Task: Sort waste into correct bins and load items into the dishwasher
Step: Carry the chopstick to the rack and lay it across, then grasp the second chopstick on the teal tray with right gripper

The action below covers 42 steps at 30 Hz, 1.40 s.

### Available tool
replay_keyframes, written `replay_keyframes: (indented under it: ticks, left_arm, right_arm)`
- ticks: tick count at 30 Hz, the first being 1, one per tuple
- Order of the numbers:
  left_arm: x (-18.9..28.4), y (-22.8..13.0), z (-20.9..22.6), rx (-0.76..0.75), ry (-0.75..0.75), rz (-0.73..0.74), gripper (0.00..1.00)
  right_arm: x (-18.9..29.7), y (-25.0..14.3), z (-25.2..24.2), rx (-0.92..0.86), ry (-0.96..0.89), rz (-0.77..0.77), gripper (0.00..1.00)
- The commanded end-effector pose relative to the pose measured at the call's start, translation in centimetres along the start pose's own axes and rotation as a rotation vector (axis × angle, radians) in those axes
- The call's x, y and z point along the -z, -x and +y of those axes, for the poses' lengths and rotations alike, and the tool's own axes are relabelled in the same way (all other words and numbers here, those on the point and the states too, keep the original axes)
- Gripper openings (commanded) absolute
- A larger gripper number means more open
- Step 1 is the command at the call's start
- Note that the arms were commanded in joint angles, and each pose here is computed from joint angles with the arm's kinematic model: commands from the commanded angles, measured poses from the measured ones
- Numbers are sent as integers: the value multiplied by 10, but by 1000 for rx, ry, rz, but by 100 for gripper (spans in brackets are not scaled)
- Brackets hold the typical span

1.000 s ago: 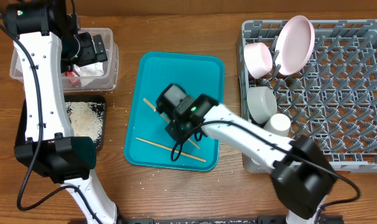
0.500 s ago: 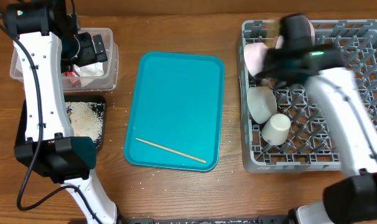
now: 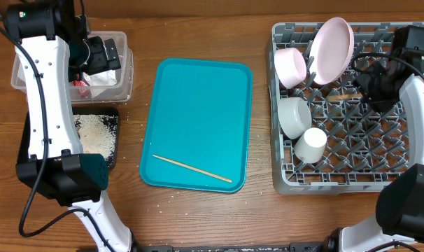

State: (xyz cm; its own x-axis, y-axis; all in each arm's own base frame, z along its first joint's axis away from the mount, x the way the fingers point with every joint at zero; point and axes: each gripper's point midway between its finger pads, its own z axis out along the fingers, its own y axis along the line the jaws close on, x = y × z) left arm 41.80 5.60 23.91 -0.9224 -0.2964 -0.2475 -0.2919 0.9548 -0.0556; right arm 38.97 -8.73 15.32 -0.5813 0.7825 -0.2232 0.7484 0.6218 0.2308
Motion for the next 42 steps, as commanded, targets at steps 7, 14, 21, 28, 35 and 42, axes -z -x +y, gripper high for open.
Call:
replay_keyframes:
  ticks: [7,14,21,28,35,42]
  left_arm:
    - [13,1,-1,14,-10,-33,100]
    - [13,1,-1,14,-10,-33,100]
    - [13,1,-1,14,-10,-33,100]
    - [13,1,-1,14,-10,-33,100]
    - [13,1,-1,14,-10,-33,100]
    - [13,1,-1,14,-10,-33,100]
  right_arm:
    - [55,-36,63,406,268,-21,52]
    - [66,-165,126,1023,385,73,55]
    - [7,-300,136,1446,359,217,54]
    - [-40,-400,136,1715,341,250,49]
    - [-64,-446,129,1838,304,233,47]
    - [-87,-461,119,1849,288,292,40]
